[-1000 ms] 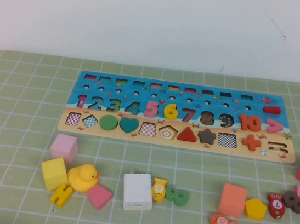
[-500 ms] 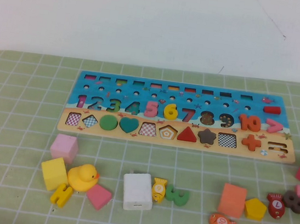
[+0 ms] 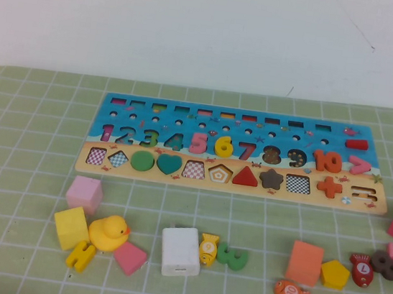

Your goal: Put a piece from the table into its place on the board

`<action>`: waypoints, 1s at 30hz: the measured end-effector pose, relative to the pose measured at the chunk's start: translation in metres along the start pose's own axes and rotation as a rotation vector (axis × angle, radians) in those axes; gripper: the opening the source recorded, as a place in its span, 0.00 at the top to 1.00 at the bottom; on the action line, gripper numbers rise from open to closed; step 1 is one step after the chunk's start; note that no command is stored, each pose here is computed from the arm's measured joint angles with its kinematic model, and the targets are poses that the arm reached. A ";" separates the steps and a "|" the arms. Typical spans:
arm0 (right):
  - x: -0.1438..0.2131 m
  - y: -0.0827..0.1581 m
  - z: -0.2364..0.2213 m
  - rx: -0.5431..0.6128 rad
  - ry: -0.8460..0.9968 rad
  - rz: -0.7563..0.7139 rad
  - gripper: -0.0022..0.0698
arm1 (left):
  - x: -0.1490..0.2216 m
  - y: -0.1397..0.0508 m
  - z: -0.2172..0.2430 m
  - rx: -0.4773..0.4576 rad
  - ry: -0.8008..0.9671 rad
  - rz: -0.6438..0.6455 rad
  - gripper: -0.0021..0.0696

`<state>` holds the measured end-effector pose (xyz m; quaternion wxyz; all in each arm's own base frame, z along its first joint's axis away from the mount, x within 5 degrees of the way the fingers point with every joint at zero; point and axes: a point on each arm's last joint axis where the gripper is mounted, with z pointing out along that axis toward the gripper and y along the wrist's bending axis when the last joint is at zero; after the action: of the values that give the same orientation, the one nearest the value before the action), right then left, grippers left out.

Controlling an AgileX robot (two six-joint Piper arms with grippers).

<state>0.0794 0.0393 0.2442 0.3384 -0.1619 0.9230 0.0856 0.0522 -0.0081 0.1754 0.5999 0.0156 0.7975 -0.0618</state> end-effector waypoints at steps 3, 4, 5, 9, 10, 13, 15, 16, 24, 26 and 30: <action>0.001 0.000 0.001 -0.001 0.004 0.001 0.97 | 0.000 0.000 0.000 0.000 0.000 -0.002 0.97; 0.001 0.000 0.001 -0.001 0.006 0.001 0.97 | 0.000 0.000 0.000 0.000 0.000 -0.002 0.97; 0.001 0.000 0.001 -0.001 0.006 0.001 0.97 | 0.000 0.000 0.000 0.000 0.000 -0.002 0.97; 0.003 -0.001 -0.005 -0.004 -0.033 0.024 0.97 | 0.000 0.000 0.000 0.000 0.000 -0.002 0.97; 0.003 -0.003 -0.007 -0.001 -0.050 0.044 0.97 | 0.000 0.000 0.000 0.000 0.000 -0.002 0.97; 0.006 -0.011 -0.016 0.062 -0.121 0.122 0.97 | 0.000 0.000 0.000 0.001 0.000 -0.002 0.97; 0.009 -0.018 -0.024 0.131 -0.185 0.167 0.97 | 0.000 0.000 0.000 0.001 0.000 -0.002 0.97; 0.010 -0.020 -0.029 0.162 -0.223 0.177 0.97 | 0.000 0.000 0.000 0.001 0.000 -0.002 0.97; 0.031 -0.027 -0.046 0.402 -0.539 0.220 0.97 | 0.000 0.000 0.000 0.001 0.000 -0.002 0.97; 0.040 -0.028 -0.036 0.422 -0.604 0.223 0.97 | 0.000 0.000 0.000 0.001 0.000 -0.002 0.97; 0.062 -0.033 0.002 0.420 -0.605 0.263 0.97 | 0.000 0.000 0.000 0.001 0.000 -0.003 0.97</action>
<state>0.0477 -0.0060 0.2006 0.6070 0.0630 0.7920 -0.0187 0.0522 -0.0082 0.1754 0.5998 0.0144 0.7975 -0.0631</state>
